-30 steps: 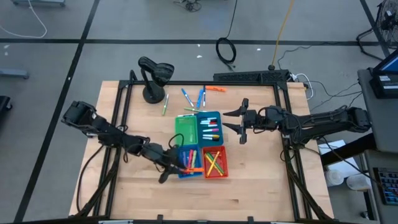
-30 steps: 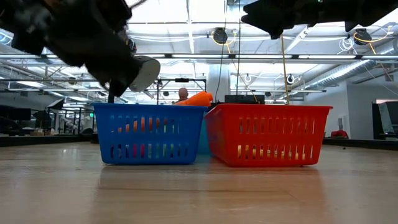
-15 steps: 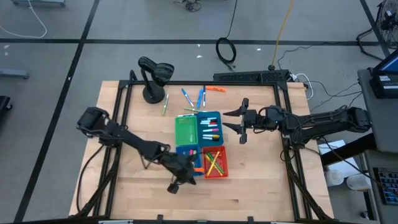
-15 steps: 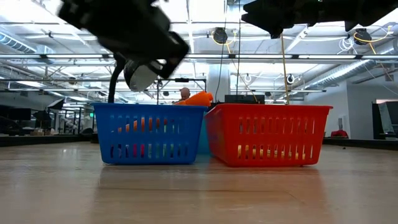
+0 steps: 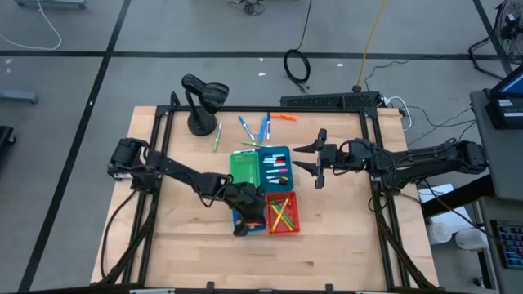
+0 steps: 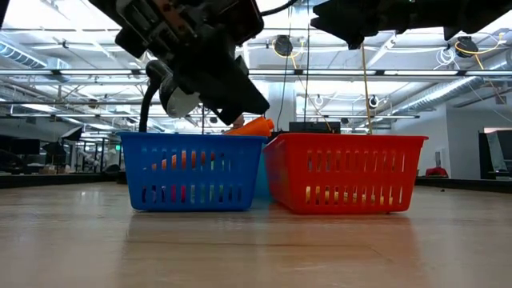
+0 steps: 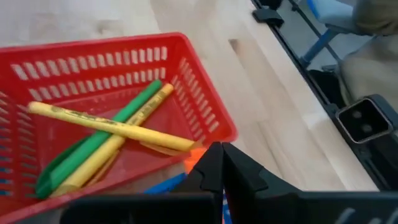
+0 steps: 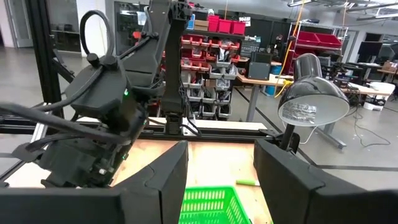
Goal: Pick & Place Markers
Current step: Put the orange highlighter pen into the blue bin
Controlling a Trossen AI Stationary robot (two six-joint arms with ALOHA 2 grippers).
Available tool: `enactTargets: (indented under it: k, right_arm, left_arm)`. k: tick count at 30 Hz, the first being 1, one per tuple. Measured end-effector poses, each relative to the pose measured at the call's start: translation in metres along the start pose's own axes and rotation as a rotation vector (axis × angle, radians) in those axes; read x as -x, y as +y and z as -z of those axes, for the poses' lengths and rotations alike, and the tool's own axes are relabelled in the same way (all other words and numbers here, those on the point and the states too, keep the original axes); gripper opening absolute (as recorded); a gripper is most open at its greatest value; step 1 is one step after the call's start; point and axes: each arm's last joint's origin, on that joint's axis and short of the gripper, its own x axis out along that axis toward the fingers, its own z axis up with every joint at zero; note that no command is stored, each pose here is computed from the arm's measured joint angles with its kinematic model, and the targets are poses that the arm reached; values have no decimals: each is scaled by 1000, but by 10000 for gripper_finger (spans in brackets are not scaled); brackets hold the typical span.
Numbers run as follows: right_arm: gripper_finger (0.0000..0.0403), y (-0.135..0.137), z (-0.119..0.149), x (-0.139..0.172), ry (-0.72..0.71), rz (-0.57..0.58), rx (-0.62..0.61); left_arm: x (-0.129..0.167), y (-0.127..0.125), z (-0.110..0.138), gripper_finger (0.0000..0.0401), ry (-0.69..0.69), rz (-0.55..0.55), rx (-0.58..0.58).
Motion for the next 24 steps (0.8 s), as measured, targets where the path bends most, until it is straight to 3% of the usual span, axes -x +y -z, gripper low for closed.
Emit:
enactTargets:
  k: [7,17,24]
  right_arm:
    - [171,0,0,0,-1,0,0]
    - [171,0,0,0,-2,0,0]
    - [171,0,0,0,0,0,0]
  left_arm:
    - [-5,-18,3,3,20,56,-121]
    - [-11,1,8,8,25,-16,-17]
    - [-4,15,7,5,15,-203,69]
